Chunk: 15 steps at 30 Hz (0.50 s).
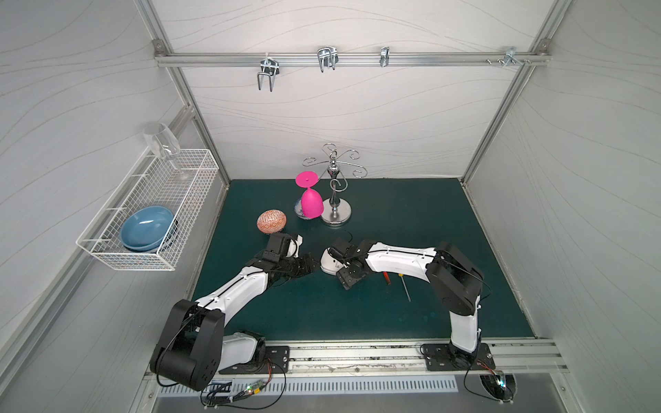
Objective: Remove the battery from the alarm
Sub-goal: Adjust the cover at the center of the board.
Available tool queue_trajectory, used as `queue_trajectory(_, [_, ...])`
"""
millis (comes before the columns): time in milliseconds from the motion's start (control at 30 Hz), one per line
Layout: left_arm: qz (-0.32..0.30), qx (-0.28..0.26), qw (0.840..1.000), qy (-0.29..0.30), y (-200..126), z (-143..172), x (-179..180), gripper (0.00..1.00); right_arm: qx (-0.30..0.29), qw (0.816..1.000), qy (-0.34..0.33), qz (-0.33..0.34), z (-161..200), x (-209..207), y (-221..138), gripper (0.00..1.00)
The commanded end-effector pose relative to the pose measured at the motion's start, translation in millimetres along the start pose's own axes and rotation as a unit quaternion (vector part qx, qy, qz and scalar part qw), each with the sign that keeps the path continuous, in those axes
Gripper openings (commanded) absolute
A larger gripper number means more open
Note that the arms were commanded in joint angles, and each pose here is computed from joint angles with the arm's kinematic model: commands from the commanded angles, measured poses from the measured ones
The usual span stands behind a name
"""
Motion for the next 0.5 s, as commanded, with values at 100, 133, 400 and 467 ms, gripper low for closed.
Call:
queue_trajectory(100, [0.014,-0.017,1.000,0.000,-11.1,7.1,-9.4,0.54,-0.028,0.997,-0.071,0.029,-10.8,3.0,-20.5,0.71])
queue_trajectory(133, [0.013,-0.021,1.000,-0.003,-14.3,6.9,-9.4,0.55,-0.027,0.995,-0.089,0.046,-8.3,-1.8,-25.2,0.70])
queue_trajectory(400, [0.000,-0.063,0.998,-0.031,-45.6,13.2,-5.3,0.59,0.019,0.962,-0.202,0.185,26.5,-32.7,-50.7,0.54])
queue_trajectory(467, [-0.001,-0.070,0.997,-0.035,-50.9,17.3,-5.9,0.59,0.012,0.959,-0.198,0.200,32.0,-32.4,-51.2,0.55])
Point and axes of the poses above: each gripper's point midway between its finger pads, its own y axis out along the fingers, its own x axis along the line the jaws close on, z = x × y, the point moved 2 cm from there along -y, back along the fingers, and after that the axes turned 7 degrees about y, right-handed, at the moved point
